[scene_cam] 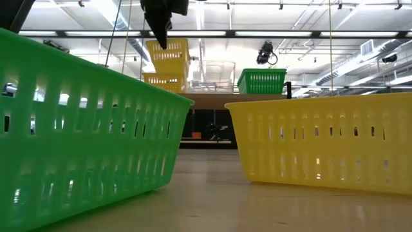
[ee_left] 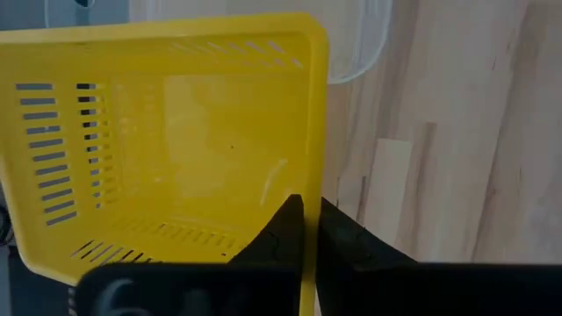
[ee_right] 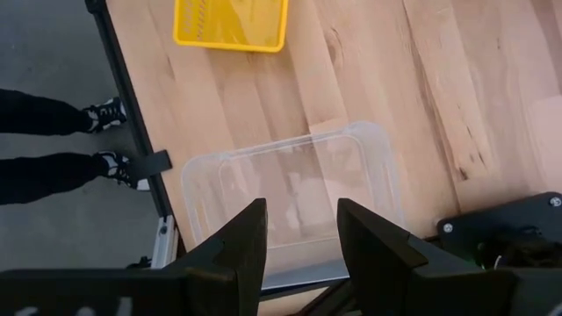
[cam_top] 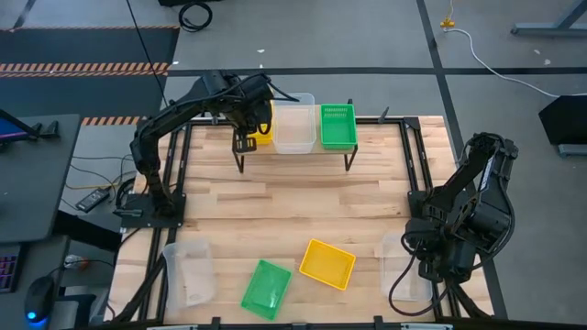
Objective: Stack baskets on shelf by color
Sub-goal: Stack the left yellow bin on top of the yellow bin on the shelf
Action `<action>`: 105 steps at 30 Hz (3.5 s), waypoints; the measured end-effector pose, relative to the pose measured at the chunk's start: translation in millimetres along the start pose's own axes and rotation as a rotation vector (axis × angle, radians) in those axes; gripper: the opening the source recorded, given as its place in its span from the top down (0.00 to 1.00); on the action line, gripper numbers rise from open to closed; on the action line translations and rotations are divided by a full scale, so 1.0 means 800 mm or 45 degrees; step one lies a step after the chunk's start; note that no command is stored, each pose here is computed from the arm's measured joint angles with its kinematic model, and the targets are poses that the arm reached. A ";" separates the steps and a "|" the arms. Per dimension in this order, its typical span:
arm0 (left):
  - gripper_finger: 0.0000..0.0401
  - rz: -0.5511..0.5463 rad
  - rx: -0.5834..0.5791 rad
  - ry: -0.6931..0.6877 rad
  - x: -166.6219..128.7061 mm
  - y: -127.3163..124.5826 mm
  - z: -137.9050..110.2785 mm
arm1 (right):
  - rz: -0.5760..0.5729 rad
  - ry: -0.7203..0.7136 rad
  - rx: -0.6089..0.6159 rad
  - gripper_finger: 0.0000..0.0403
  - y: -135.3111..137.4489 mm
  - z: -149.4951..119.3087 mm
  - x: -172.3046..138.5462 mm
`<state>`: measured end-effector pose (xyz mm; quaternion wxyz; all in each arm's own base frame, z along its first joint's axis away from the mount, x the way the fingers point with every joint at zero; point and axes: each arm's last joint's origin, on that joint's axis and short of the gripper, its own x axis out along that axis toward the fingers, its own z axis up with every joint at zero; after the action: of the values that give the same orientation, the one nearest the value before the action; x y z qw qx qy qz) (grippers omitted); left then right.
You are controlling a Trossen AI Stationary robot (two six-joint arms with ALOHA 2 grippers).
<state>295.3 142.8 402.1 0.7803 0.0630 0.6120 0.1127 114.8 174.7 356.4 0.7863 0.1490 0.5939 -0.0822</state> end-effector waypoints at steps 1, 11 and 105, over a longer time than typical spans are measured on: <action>0.97 0.000 0.007 0.000 0.000 0.000 0.000 | 0.000 0.001 0.001 0.64 0.000 0.000 0.000; 0.87 0.001 -0.006 0.001 0.000 0.001 -0.001 | 0.000 0.000 0.002 0.64 0.000 0.000 0.000; 0.96 0.125 -0.031 0.102 0.031 -0.013 0.002 | 0.004 -0.035 0.044 0.64 0.001 0.001 0.000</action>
<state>303.6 139.4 376.9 0.7493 0.0787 0.6375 0.1608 115.7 175.0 356.8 0.7918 0.1622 0.5814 -0.0931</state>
